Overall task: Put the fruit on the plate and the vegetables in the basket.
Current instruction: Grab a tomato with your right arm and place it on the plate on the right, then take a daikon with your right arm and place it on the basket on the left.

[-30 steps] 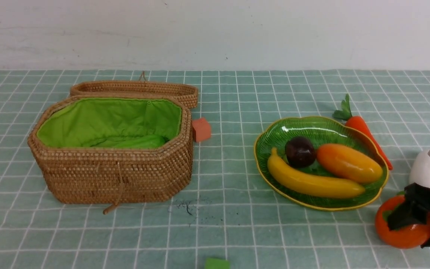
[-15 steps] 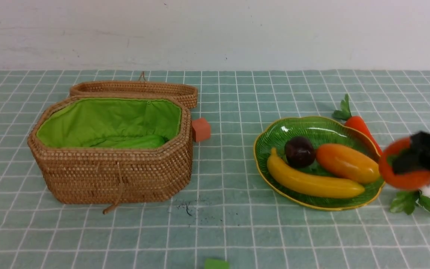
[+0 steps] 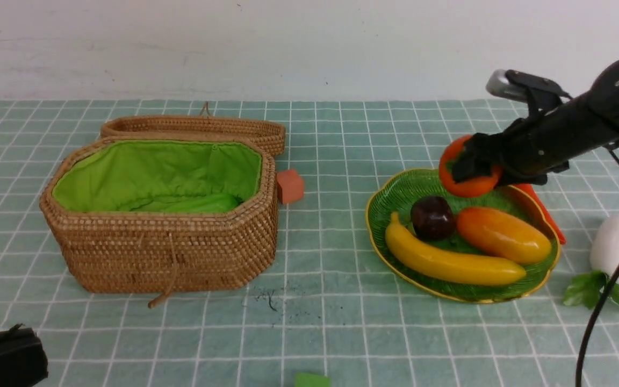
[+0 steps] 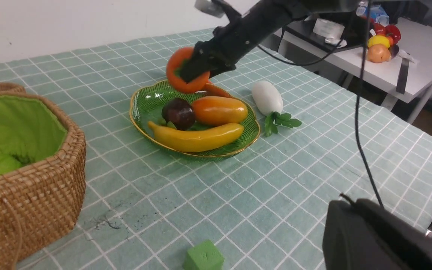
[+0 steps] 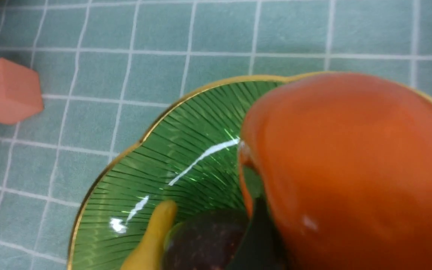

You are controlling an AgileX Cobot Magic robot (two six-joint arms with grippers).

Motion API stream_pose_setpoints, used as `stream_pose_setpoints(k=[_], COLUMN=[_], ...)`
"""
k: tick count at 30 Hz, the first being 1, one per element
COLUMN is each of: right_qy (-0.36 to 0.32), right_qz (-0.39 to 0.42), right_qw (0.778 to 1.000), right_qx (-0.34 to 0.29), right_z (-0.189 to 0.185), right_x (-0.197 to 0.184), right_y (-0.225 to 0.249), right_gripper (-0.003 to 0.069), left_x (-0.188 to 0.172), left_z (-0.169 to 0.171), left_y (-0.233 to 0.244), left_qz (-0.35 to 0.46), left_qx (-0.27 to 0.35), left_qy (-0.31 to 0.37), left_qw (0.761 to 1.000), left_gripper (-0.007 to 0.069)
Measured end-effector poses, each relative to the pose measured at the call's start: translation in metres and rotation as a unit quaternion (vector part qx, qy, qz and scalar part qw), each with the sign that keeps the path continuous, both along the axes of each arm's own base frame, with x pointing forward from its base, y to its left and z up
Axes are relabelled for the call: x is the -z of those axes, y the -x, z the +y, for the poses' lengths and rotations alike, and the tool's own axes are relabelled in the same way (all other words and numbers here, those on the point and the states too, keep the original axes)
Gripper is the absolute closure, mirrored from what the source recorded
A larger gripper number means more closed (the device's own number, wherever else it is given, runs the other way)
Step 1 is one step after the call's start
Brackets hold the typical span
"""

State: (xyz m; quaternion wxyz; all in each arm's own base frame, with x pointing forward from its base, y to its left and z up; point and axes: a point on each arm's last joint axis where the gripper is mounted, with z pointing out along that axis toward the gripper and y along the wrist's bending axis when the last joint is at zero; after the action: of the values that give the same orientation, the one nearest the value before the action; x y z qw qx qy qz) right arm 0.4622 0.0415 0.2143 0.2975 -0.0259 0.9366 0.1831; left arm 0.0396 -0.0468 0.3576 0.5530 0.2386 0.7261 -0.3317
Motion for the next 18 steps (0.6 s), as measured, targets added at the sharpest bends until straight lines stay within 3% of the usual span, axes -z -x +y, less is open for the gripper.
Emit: stream_pose_setpoints(k=[4, 10, 14, 18], right_qy=[0.013, 0.056, 0.119, 0.142], right_qz=[0.020, 0.053, 0.080, 0.124], right_qw=[1.000, 0.997, 0.985, 0.964], right_qx=[-0.002, 0.024, 0.092, 0.190], right_z=[-0.002, -0.011, -0.031, -0.065], right_x=[0.006, -0.022, -0.059, -0.058], right_y=[0.000, 0.017, 0.041, 0.050], right_gripper=[-0.0020, 0.0007, 0.0049, 0.0062], left_x=[0.000, 0.000, -0.002, -0.003], left_z=[0.000, 0.000, 0.000, 0.000], left_y=[0.000, 0.000, 0.000, -0.001], left_qz=[0.000, 0.000, -0.007, -0.012], left_qx=[0.000, 0.000, 0.000, 0.001], left_qy=[0.000, 0.000, 0.008, 0.014], left_qw=[1.000, 1.000, 1.000, 1.000], left_gripper=[0.0638, 0.0638, 0.0638, 0.0638])
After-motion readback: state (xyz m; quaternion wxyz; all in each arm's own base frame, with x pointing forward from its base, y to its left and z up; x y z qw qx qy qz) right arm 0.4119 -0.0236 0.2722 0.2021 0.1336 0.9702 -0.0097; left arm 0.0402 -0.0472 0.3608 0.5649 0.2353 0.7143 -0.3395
